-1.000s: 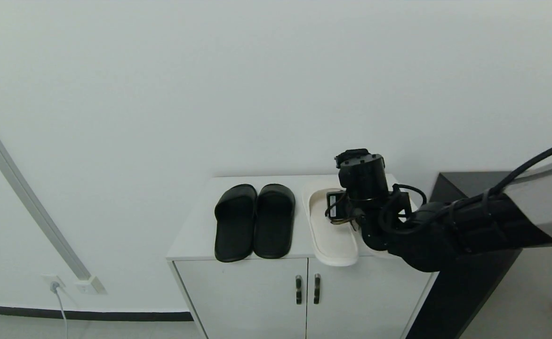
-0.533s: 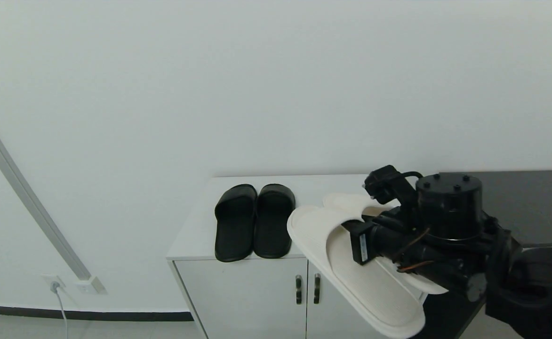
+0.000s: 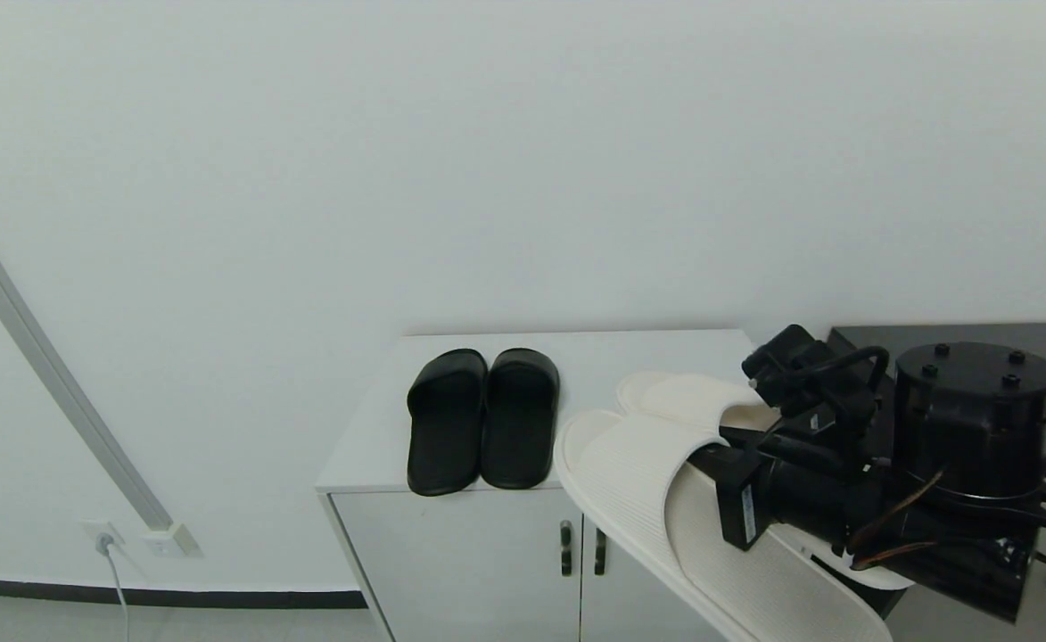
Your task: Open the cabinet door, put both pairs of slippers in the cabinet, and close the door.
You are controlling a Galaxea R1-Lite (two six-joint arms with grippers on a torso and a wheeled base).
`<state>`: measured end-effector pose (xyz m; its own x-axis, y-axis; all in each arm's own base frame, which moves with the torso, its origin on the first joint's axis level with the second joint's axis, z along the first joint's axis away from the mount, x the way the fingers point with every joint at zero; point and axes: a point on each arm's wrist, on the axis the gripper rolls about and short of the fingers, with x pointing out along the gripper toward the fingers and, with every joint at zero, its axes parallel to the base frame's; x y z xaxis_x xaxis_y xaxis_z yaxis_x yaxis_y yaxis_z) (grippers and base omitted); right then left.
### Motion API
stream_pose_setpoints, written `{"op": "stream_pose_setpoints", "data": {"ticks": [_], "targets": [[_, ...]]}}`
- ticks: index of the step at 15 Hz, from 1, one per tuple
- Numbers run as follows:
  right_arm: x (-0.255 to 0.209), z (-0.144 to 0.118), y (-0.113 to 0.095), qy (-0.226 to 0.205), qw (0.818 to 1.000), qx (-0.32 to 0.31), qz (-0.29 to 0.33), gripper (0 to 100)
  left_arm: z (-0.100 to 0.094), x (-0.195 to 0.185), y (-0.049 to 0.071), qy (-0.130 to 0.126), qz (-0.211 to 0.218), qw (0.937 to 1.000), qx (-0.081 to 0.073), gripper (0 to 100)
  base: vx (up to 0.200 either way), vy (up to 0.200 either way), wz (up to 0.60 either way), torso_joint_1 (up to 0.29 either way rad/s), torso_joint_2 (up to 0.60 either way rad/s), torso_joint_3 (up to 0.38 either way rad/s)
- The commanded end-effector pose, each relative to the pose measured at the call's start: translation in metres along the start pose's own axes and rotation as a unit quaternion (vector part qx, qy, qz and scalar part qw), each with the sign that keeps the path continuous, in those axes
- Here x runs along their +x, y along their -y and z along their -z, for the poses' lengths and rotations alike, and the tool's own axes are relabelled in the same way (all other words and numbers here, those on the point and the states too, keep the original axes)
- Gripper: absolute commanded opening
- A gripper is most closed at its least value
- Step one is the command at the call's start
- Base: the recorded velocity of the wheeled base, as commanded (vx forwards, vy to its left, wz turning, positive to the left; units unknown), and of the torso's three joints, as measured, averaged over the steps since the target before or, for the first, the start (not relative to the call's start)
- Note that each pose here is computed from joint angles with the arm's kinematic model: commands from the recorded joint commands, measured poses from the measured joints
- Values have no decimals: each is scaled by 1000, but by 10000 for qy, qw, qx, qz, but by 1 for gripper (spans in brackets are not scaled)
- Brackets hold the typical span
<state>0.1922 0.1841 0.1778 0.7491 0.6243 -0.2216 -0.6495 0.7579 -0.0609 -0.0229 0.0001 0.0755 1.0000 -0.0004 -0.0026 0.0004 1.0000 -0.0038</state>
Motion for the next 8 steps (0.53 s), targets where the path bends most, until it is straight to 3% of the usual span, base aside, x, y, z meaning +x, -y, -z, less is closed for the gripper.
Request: {"op": "stream_pose_setpoints", "data": {"ticks": [1,8], "targets": [[-1,-1,0,16,10000,-2,-6,0,0,0,0,-3,-2,10000,-4,0,-200,0,0,2,-7,-2],[-1,1,0,-14,10000,3,-15,0,0,0,0,5,-2,10000,-4,0,-200,0,0,-2,2,3]]}}
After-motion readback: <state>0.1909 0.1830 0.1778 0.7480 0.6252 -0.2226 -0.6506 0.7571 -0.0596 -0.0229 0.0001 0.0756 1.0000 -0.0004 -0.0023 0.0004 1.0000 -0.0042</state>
